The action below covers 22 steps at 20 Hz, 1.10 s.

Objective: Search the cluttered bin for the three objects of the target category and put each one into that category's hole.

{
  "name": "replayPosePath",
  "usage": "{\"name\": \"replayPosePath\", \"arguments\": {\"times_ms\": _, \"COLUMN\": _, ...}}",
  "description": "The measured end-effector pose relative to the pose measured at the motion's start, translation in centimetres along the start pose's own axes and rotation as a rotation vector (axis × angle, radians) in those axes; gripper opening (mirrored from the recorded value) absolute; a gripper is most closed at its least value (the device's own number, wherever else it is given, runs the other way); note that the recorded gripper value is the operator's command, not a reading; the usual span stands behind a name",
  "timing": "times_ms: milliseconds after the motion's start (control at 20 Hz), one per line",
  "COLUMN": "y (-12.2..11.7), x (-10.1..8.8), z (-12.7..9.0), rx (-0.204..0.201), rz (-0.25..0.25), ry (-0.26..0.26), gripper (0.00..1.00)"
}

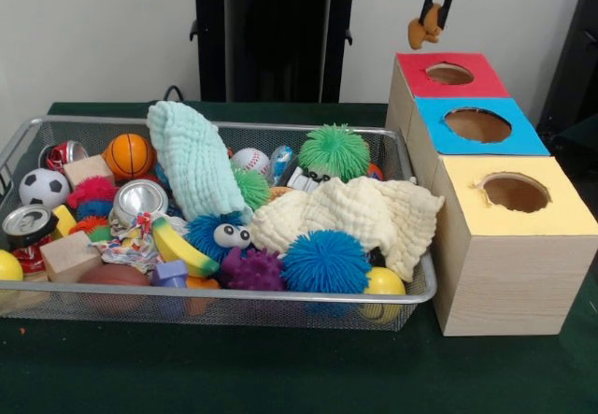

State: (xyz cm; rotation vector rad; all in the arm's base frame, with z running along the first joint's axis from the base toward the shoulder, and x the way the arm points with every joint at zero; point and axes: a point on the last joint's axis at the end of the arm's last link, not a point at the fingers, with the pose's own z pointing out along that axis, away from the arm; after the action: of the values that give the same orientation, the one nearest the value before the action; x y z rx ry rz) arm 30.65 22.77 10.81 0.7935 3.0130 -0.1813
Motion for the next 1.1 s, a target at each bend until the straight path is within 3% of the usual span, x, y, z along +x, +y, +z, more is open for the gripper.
{"name": "replayPosePath", "arguments": {"times_ms": 250, "y": 0.1, "x": -1.8, "z": -1.0, "rx": 0.007, "rz": 0.002, "ry": -0.017, "gripper": 0.00}}
{"name": "replayPosePath", "arguments": {"times_ms": 500, "y": 0.9, "x": -4.0, "z": -2.3, "rx": 0.023, "rz": -0.016, "ry": 0.034, "gripper": 0.00}}
{"name": "replayPosePath", "arguments": {"times_ms": 750, "y": 2.3, "x": -5.4, "z": -3.3, "rx": 0.017, "rz": -0.043, "ry": 0.050, "gripper": 0.00}}
{"name": "replayPosePath", "arguments": {"times_ms": 1100, "y": 3.7, "x": -9.4, "z": -4.2, "rx": -0.017, "rz": -0.031, "ry": 0.010, "gripper": 0.00}}
